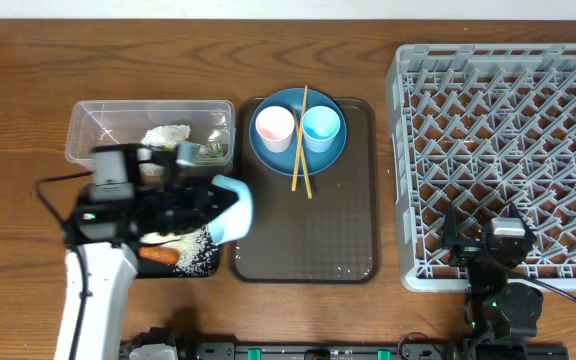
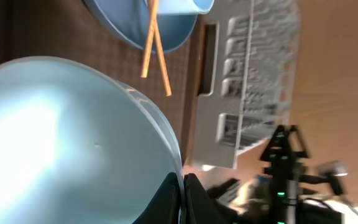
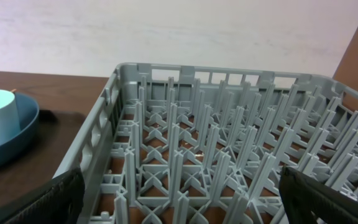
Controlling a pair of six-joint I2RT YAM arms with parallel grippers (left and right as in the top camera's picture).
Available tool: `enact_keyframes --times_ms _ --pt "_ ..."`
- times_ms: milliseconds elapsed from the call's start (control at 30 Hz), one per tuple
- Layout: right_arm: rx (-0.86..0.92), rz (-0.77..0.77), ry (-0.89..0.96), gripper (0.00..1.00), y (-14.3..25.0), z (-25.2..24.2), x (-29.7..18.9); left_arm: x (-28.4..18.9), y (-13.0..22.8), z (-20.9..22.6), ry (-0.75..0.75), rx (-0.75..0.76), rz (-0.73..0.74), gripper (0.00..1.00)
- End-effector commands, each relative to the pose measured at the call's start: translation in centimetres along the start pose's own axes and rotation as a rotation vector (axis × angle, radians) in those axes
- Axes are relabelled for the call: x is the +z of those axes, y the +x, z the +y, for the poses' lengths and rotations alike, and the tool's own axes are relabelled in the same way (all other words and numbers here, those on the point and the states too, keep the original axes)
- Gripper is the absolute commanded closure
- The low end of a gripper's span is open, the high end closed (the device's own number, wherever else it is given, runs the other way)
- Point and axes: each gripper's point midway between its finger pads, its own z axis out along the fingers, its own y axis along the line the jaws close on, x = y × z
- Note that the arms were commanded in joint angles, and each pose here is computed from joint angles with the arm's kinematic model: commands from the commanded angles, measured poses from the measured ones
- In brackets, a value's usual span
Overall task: Sort waste into correct bins and load items into the dishwasher rack
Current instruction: 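Carry the empty bowl with the left gripper back onto the brown tray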
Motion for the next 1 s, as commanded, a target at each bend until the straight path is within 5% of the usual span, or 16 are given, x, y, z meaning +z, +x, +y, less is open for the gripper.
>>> enact_keyframes --times_ms 0,367,967 --pt "0.016 0.005 0.008 0.01 0.2 -0.1 0.0 1.3 -0.1 -0.1 -0.158 -0.003 -0.048 0.94" --pt "0.016 0.005 0.008 0.01 0.2 -0.1 0.0 6.5 3.8 0.4 -0.441 0.202 -0.012 0.94" --pt "0.016 0.005 0.008 0.01 0.2 -0.1 0.0 14.2 8.1 2.2 -0.505 0.284 0.18 0.94"
